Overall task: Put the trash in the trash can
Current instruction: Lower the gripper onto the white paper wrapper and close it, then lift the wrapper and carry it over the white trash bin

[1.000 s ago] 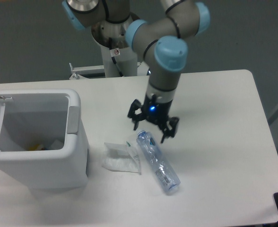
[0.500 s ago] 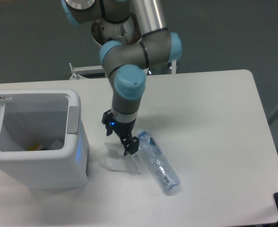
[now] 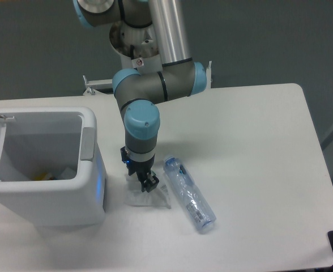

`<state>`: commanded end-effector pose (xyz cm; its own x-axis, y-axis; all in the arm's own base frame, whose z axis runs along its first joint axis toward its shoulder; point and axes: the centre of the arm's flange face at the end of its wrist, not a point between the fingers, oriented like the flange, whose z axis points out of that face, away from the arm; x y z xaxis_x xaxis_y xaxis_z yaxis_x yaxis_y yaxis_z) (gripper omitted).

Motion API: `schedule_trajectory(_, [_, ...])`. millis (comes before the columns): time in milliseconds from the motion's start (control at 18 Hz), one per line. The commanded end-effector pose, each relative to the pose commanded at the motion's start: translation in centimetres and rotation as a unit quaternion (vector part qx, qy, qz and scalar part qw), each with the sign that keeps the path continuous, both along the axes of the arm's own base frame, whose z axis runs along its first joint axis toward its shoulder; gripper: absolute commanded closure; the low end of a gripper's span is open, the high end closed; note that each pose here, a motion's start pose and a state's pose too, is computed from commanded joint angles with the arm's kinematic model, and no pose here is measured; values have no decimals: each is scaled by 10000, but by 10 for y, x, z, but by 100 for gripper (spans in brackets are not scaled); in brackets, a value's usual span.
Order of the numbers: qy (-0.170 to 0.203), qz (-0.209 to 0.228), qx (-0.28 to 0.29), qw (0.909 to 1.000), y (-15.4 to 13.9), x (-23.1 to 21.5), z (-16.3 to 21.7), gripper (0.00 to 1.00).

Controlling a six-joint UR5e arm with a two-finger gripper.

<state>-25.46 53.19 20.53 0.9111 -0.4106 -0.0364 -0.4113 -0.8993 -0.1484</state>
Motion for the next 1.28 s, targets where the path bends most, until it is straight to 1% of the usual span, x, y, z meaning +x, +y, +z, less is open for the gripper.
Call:
schedule_trajectory(56, [9, 30, 28, 10000, 1, -1, 3, 100])
schedule_trajectory(278, [84, 614, 272, 9977, 11, -11, 32, 100])
schedule_trajectory(500, [157, 913, 562, 9941, 18, -25, 61, 100])
schedule_trajectory(556, [130, 1014, 748, 9919, 20, -32, 76, 100])
schedule_trajectory(667, [49, 1414, 1208, 9825, 17, -48, 117, 100])
schedule_trajectory(722, [30, 1673, 1511, 9743, 11, -61, 147, 100])
schedule_trajectory(778, [-93, 1926, 1819, 9642, 9, -72, 174, 100])
schedule_trajectory(833, [-391, 2196, 2097, 9520, 11, -78, 190, 100])
schedule_trajectory(889, [-908, 2753, 2428, 9258, 8, -90, 212, 100])
schedule_trajectory(1000, [-1365, 3342, 2891, 8866, -1, -86, 270, 100])
schedule_trajectory(1111, [-1608, 3844, 3044, 8566, -7, -69, 306, 100])
schedule_trajectory(1167, [-1693, 4031, 3159, 8420, -14, -58, 327, 100])
schedule_trajectory(1222, [-1775, 4159, 3235, 8312, -20, -48, 342, 100])
schedule_trajectory(1278, [-1847, 4161, 3296, 8271, -21, -31, 356, 100])
